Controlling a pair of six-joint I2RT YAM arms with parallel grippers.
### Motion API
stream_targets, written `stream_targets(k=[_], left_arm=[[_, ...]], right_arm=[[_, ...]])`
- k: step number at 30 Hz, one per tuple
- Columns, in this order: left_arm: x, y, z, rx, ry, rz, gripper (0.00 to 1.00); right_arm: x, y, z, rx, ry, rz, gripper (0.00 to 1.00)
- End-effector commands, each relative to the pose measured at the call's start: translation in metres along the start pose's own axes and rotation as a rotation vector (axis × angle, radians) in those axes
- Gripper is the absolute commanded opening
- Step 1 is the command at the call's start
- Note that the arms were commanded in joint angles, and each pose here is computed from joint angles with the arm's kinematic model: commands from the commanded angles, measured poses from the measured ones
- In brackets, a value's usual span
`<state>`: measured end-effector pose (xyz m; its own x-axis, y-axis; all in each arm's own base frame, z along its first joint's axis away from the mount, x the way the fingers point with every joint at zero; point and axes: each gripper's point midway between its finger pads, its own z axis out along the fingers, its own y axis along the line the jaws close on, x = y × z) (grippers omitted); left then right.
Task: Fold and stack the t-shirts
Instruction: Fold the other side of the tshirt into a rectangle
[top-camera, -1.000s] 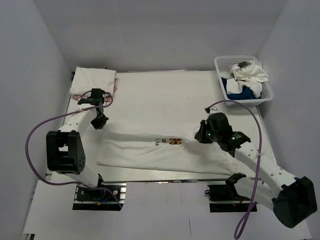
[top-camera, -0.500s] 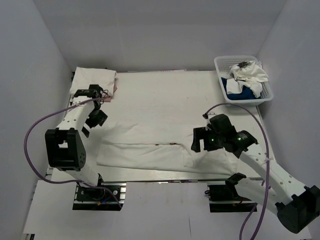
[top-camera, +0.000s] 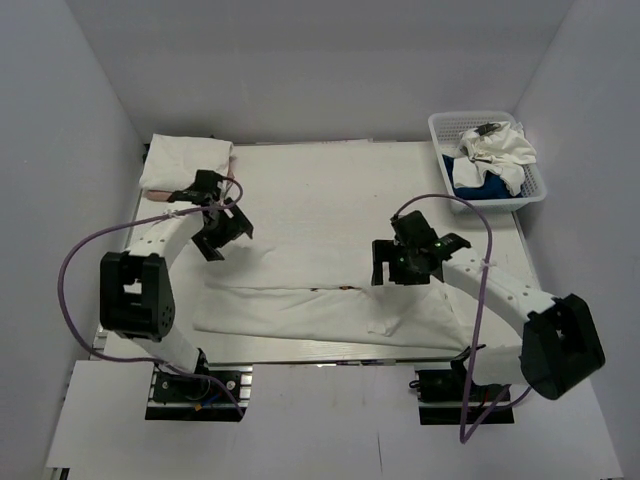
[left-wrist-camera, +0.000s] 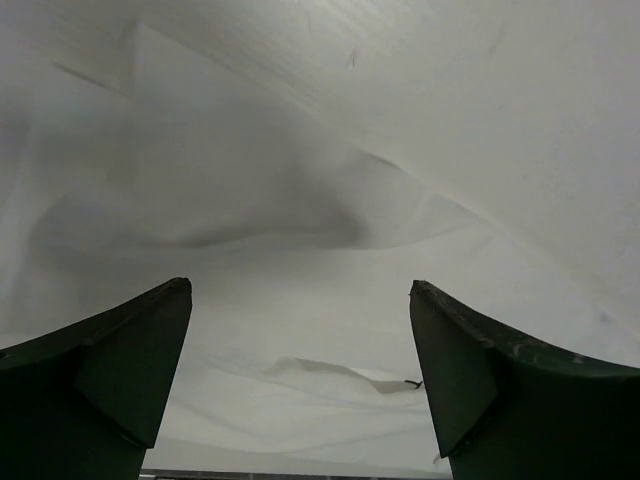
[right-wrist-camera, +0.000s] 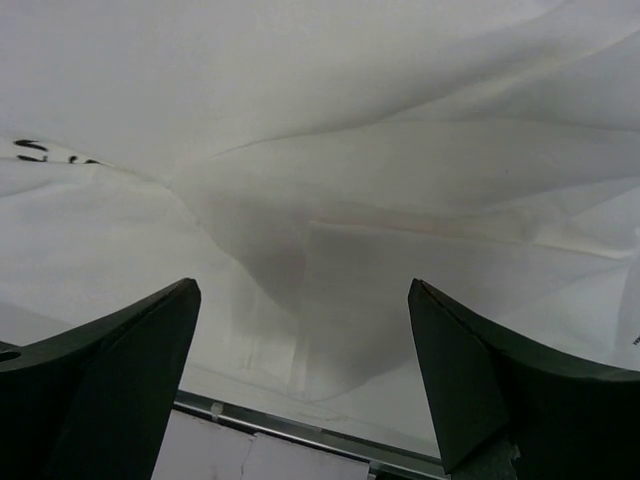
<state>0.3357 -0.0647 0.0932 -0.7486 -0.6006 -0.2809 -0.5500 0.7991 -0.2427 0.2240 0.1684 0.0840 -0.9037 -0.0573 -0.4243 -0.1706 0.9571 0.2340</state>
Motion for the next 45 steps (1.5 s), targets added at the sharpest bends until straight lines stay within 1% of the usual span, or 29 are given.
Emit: stream_targets(k=[1, 3, 4, 5, 6, 7, 10, 11, 13, 17, 18, 20, 21, 22, 23, 24, 25, 26, 27, 28, 29, 30, 31, 32, 34, 35, 40, 42, 45], left_arm=[[0.034, -0.013, 0.029, 0.061, 0.111, 0.072, 1.0], [0.048, -0.002, 0.038, 0.032, 0.146, 0.079, 1.0], [0.047, 0.003, 0.043, 0.003, 0.139, 0.08, 1.0], [0.057, 0.013, 0.046, -0.035, 0.156, 0.09, 1.0], [0.06, 0.021, 0.047, -0.065, 0.161, 0.091, 1.0], [0.059, 0.028, 0.049, -0.095, 0.148, 0.094, 1.0], [0.059, 0.041, 0.05, -0.14, 0.119, 0.09, 1.0], [0.061, 0.049, 0.05, -0.164, 0.126, 0.083, 1.0], [0.061, 0.058, 0.051, -0.213, 0.12, 0.069, 1.0], [0.066, 0.073, 0.055, -0.291, 0.138, 0.08, 1.0], [0.064, 0.075, 0.056, -0.293, 0.137, 0.071, 1.0], [0.071, 0.082, 0.057, -0.31, 0.155, 0.073, 1.0], [0.073, 0.084, 0.056, -0.317, 0.163, 0.074, 1.0], [0.073, 0.084, 0.056, -0.317, 0.163, 0.074, 1.0], [0.073, 0.084, 0.056, -0.317, 0.163, 0.074, 1.0], [0.073, 0.084, 0.053, -0.318, 0.164, 0.074, 1.0], [0.069, 0.08, 0.052, -0.309, 0.154, 0.073, 1.0], [0.069, 0.08, 0.052, -0.309, 0.154, 0.073, 1.0], [0.065, 0.076, 0.051, -0.299, 0.144, 0.072, 1.0], [0.061, 0.072, 0.051, -0.29, 0.134, 0.071, 1.0], [0.066, 0.074, 0.052, -0.302, 0.15, 0.081, 1.0], [0.062, 0.07, 0.051, -0.293, 0.14, 0.08, 1.0], [0.063, 0.07, 0.053, -0.3, 0.146, 0.072, 1.0], [0.063, 0.07, 0.053, -0.3, 0.146, 0.072, 1.0], [0.063, 0.07, 0.053, -0.296, 0.15, 0.051, 1.0], [0.062, 0.069, 0.051, -0.29, 0.143, 0.05, 1.0], [0.056, 0.076, 0.049, -0.316, 0.112, 0.023, 1.0], [0.061, 0.083, 0.054, -0.362, 0.135, 0.017, 1.0], [0.065, 0.086, 0.057, -0.383, 0.154, 0.01, 1.0]], right_arm=[[-0.001, -0.008, 0.02, 0.036, 0.003, 0.006, 0.9], [0.012, -0.018, 0.032, 0.064, 0.034, -0.018, 0.9], [0.015, -0.023, 0.037, 0.098, 0.054, -0.025, 0.9], [0.016, -0.025, 0.037, 0.116, 0.074, -0.027, 0.9], [0.026, -0.031, 0.035, 0.15, 0.117, -0.017, 0.9], [0.029, -0.035, 0.035, 0.171, 0.126, -0.008, 0.9], [0.053, -0.057, 0.026, 0.28, 0.175, 0.09, 0.9], [0.072, -0.072, 0.012, 0.371, 0.222, 0.144, 0.9], [0.091, -0.094, -0.009, 0.523, 0.239, 0.262, 0.9], [0.106, -0.109, -0.027, 0.609, 0.206, 0.42, 0.9], [0.109, -0.11, -0.037, 0.616, 0.17, 0.506, 0.9], [0.114, -0.116, -0.045, 0.644, 0.135, 0.579, 0.9], [0.11, -0.116, -0.05, 0.61, 0.083, 0.61, 0.9], [0.112, -0.118, -0.055, 0.612, 0.075, 0.634, 0.9], [0.108, -0.115, -0.058, 0.585, 0.029, 0.693, 0.9], [0.104, -0.108, -0.057, 0.547, 0.021, 0.702, 0.9], [0.093, -0.1, -0.055, 0.474, 0.014, 0.64, 0.9], [0.082, -0.075, -0.055, 0.326, 0.027, 0.612, 0.9], [0.042, -0.059, -0.048, 0.198, -0.09, 0.516, 0.9], [0.036, -0.054, -0.045, 0.182, -0.081, 0.434, 0.9], [0.002, -0.037, -0.056, 0.122, -0.15, 0.402, 0.9], [-0.004, -0.045, -0.049, 0.196, -0.13, 0.3, 0.9], [-0.006, -0.043, -0.043, 0.245, -0.07, 0.249, 0.9], [-0.015, -0.037, -0.044, 0.258, -0.067, 0.201, 0.9], [-0.02, -0.05, -0.026, 0.38, -0.025, 0.134, 0.9], [-0.019, -0.052, -0.022, 0.405, -0.024, 0.124, 0.9], [0.0, -0.054, 0.012, 0.416, 0.068, 0.088, 0.9], [0.017, -0.056, 0.025, 0.416, 0.13, 0.063, 0.9], [0.029, -0.054, 0.031, 0.408, 0.164, 0.045, 0.9]])
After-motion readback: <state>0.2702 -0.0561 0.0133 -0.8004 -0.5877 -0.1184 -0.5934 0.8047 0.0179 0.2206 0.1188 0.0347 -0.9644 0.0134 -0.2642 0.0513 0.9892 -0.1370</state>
